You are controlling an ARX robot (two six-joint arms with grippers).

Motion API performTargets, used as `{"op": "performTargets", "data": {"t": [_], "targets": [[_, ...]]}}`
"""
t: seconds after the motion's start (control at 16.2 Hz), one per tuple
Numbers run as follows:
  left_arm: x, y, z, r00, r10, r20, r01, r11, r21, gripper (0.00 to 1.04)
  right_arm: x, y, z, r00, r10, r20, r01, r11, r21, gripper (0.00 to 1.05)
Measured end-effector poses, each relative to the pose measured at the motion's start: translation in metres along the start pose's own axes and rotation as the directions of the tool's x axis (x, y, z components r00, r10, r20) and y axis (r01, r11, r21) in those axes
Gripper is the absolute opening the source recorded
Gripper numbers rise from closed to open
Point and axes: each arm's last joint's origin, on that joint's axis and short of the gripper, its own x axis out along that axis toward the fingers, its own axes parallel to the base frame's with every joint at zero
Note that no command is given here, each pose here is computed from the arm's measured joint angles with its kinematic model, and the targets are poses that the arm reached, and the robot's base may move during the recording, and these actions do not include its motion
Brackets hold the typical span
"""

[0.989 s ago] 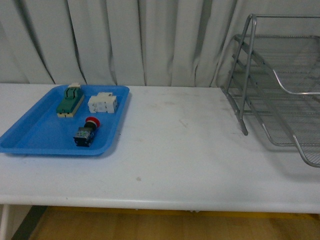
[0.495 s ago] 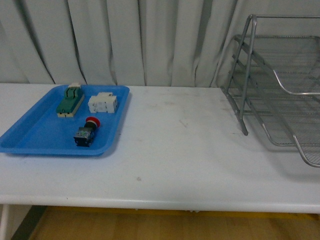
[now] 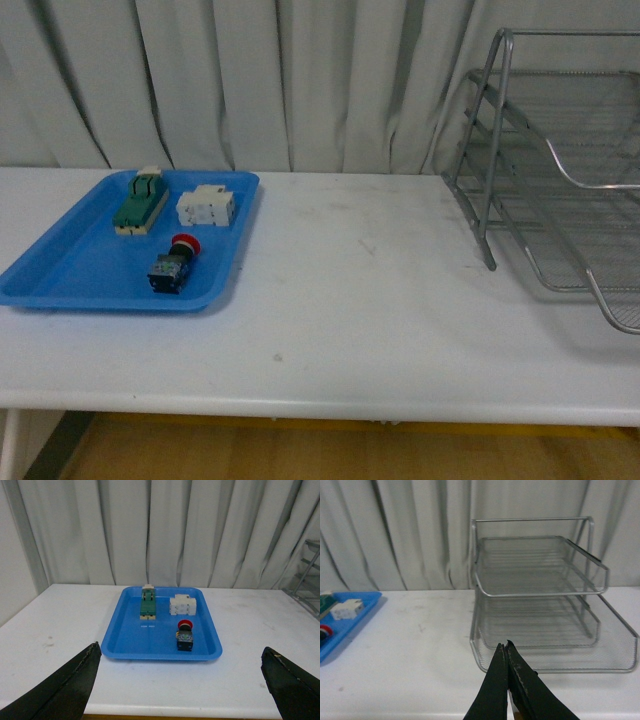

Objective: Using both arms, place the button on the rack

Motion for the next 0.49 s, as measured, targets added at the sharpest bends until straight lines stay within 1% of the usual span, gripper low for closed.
{"op": "performTargets", "data": {"t": [0.25,0.31,0.43,0.49], "targets": [[0.000,0.000,0.000,1.000,0.000,0.000,0.000,1.000,0.000,0.98,-0.005,-0.001,0.000,1.000,-0.019,0.001,0.019,1.000,-0.001,0.02],[0.000,0.000,0.000,1.000,0.000,0.000,0.000,1.000,0.000,0.98,-0.009,-0.001,-0.005,0.999,-0.021,-0.041,0.021,1.000,-0.001,0.02],[0.000,0.000,0.000,1.000,0.000,0.000,0.000,1.000,0.000,0.98,-0.015,-0.001,-0.002,1.000,-0.021,0.001,0.021,1.000,-0.001,0.02],[0.000,0.000,0.000,1.000,0.000,0.001,0.000,1.000,0.000,0.98,-0.015,-0.001,-0.004,1.000,-0.021,-0.016,0.021,1.000,-0.001,0.02]]}}
